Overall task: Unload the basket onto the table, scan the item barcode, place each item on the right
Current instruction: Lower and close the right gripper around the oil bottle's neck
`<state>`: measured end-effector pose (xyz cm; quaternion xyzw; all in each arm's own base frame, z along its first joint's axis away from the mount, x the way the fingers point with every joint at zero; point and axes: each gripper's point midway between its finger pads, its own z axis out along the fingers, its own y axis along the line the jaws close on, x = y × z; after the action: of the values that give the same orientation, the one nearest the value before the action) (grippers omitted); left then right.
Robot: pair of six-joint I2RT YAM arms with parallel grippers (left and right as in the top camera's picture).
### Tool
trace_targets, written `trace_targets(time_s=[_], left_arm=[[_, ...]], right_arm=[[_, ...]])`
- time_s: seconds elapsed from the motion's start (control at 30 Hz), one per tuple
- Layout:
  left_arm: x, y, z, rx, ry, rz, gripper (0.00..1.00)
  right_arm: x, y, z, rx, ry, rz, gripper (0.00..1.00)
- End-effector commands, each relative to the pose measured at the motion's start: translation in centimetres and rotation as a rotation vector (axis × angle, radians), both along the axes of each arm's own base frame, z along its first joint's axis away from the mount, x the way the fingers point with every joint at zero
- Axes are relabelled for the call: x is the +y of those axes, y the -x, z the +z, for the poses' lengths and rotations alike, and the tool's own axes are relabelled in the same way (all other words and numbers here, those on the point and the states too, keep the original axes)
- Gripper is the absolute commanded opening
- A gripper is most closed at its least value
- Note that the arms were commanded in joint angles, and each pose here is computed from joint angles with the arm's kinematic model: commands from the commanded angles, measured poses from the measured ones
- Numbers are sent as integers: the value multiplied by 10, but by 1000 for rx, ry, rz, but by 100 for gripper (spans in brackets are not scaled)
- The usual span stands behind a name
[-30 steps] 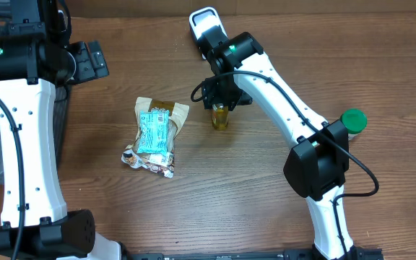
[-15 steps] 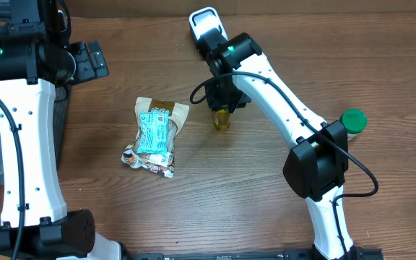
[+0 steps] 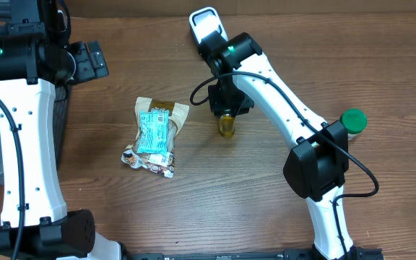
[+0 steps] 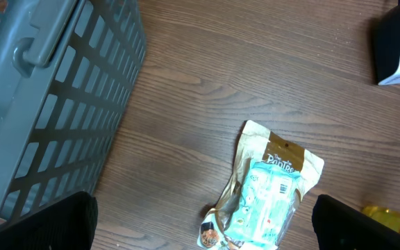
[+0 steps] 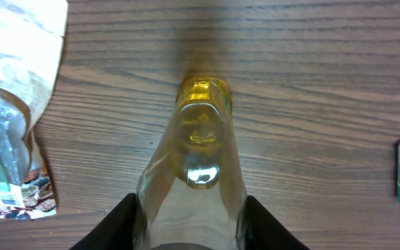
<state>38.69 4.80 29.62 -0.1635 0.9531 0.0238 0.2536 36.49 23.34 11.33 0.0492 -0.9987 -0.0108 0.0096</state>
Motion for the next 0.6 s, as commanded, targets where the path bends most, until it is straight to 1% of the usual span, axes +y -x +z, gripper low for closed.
trace_targets(time_s=[0.0, 0.03, 0.13, 0.23, 0.37, 0.57], left_arm=[[-1, -3, -3, 8, -6, -8, 100], [-1, -3, -3, 8, -6, -8, 100], [-1, -3, -3, 8, -6, -8, 99], [-2, -3, -3, 8, -6, -9, 99], [-2, -3, -3, 8, -6, -9, 99], [-1, -3, -3, 8, -6, -8, 99]], right_arm=[[4, 1, 16, -28, -40, -5, 42], [4, 2, 16, -26, -39, -4, 45], [2, 5, 16, -11, -30, -4, 56], [1, 5, 15, -10, -25, -5, 59], [-1, 7, 11, 3, -9, -4, 65], [-3, 4, 6, -5, 4, -5, 65]])
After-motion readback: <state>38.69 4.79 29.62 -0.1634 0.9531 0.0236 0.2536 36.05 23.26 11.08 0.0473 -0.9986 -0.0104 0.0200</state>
